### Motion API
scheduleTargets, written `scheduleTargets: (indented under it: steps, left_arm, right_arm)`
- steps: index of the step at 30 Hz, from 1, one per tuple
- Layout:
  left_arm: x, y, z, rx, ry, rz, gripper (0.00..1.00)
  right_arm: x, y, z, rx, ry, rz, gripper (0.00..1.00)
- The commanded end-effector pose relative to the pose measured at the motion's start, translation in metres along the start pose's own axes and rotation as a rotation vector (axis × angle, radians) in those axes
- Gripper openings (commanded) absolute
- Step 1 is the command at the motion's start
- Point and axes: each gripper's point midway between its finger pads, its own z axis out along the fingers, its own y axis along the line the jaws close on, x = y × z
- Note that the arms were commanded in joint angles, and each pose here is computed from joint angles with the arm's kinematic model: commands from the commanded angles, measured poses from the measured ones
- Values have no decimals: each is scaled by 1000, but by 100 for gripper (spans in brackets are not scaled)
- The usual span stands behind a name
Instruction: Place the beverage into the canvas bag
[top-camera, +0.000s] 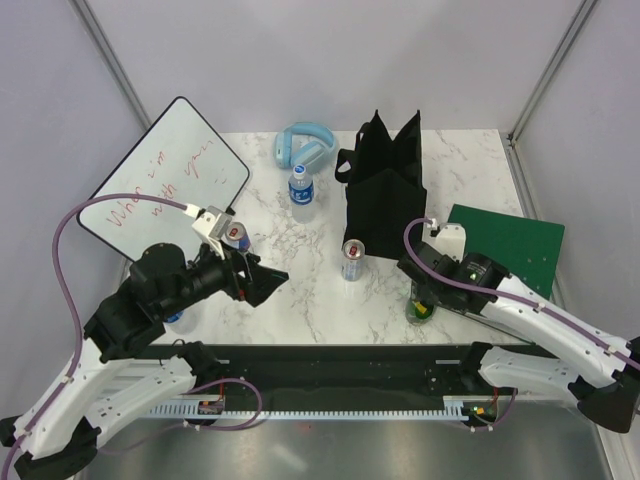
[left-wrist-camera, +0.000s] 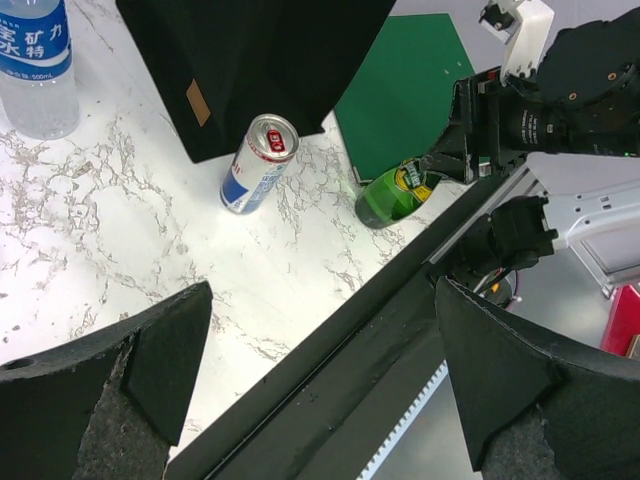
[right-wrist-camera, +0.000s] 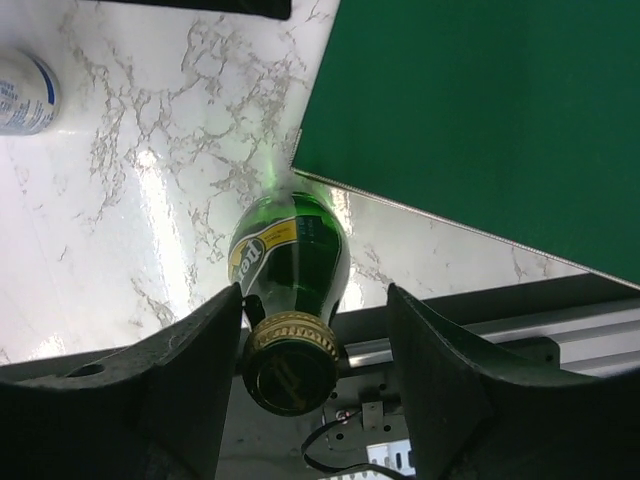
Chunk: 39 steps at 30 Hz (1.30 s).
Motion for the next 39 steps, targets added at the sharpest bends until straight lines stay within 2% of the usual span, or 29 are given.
scheduleTargets:
  steps: [1, 13, 16, 22, 23, 25, 27, 34, 39]
  left_arm:
    - [-8, -5, 4, 18, -23, -25, 100]
    - [-9, -9, 8, 31, -13, -31, 100]
    - [-10, -8, 6, 27, -22, -30, 100]
    - [-10, -9, 6, 33, -21, -29, 100]
    - [-10, -8, 7, 27, -20, -29, 100]
    - [-9, -7, 7, 23, -21, -30, 100]
    - [-8, -6, 8, 19, -19, -34, 100]
    - [-7, -7, 8, 26, -17, -43, 99]
    - [-6, -6, 7, 25, -21, -52, 99]
  right_arm:
    - [2, 12, 4, -63, 14, -25, 66]
    - [-1, 19, 9, -75, 15, -43, 61]
    - [-2, 21, 8, -87, 14, -38, 56]
    - [-5, 22, 0, -101, 28, -50, 33]
    - [-5, 20, -2, -98, 31, -63, 25]
    - [-9, 21, -9, -116, 23, -71, 16]
    - [-15, 21, -14, -114, 17, -81, 1]
    - [-32, 31, -28, -151, 9, -158, 0]
    - [-27, 40, -14, -141, 36, -219, 0]
